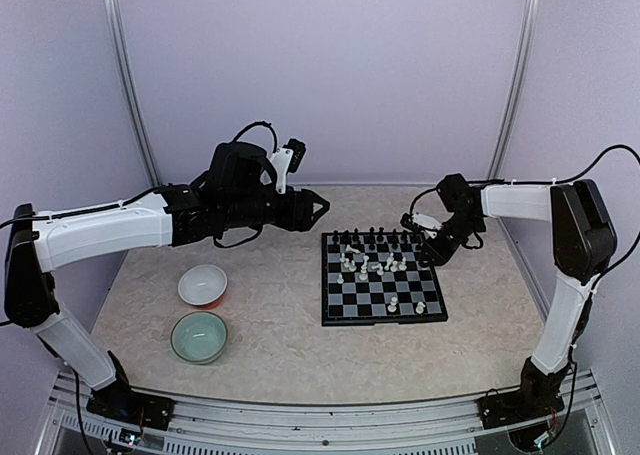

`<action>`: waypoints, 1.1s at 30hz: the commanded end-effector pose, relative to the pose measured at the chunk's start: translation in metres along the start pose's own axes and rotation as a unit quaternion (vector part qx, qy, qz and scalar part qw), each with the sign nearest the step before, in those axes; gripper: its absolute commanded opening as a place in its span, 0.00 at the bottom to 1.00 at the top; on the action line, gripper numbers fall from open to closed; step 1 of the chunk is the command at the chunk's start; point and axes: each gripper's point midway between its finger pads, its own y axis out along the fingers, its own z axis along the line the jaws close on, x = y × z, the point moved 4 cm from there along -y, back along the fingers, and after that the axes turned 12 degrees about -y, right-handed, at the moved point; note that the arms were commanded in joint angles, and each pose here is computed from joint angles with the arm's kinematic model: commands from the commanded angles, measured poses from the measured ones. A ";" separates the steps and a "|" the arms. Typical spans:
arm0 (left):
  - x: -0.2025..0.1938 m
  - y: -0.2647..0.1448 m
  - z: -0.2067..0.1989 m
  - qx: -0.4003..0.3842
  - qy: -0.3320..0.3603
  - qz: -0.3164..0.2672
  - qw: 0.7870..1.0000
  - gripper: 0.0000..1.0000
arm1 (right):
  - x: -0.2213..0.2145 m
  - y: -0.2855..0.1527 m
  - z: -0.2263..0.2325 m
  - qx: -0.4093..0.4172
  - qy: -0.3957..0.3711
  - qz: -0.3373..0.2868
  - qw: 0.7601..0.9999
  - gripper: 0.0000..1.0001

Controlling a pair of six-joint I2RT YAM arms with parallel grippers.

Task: Set up the chess pieces on the board
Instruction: Pick up the pawn from the chessboard, then place the pawn at h2.

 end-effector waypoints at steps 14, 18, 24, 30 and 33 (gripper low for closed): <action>0.005 0.000 -0.013 -0.013 0.010 -0.004 1.000 0.67 | -0.014 0.002 0.006 0.003 0.012 0.020 1.000 0.03; 0.005 0.000 -0.013 -0.011 0.011 -0.004 1.000 0.67 | -0.014 -0.010 0.009 -0.002 0.008 0.017 1.000 0.00; 0.005 0.000 -0.014 -0.013 0.013 -0.004 1.000 0.67 | -0.024 -0.031 0.030 0.011 -0.002 0.012 1.000 0.00; 0.004 0.000 -0.014 -0.012 0.013 -0.003 1.000 0.67 | -0.044 -0.031 0.058 0.046 -0.008 0.011 0.999 0.00; 0.003 0.001 -0.013 -0.011 0.013 -0.002 1.000 0.67 | -0.047 -0.028 0.065 0.055 -0.010 0.006 0.998 0.00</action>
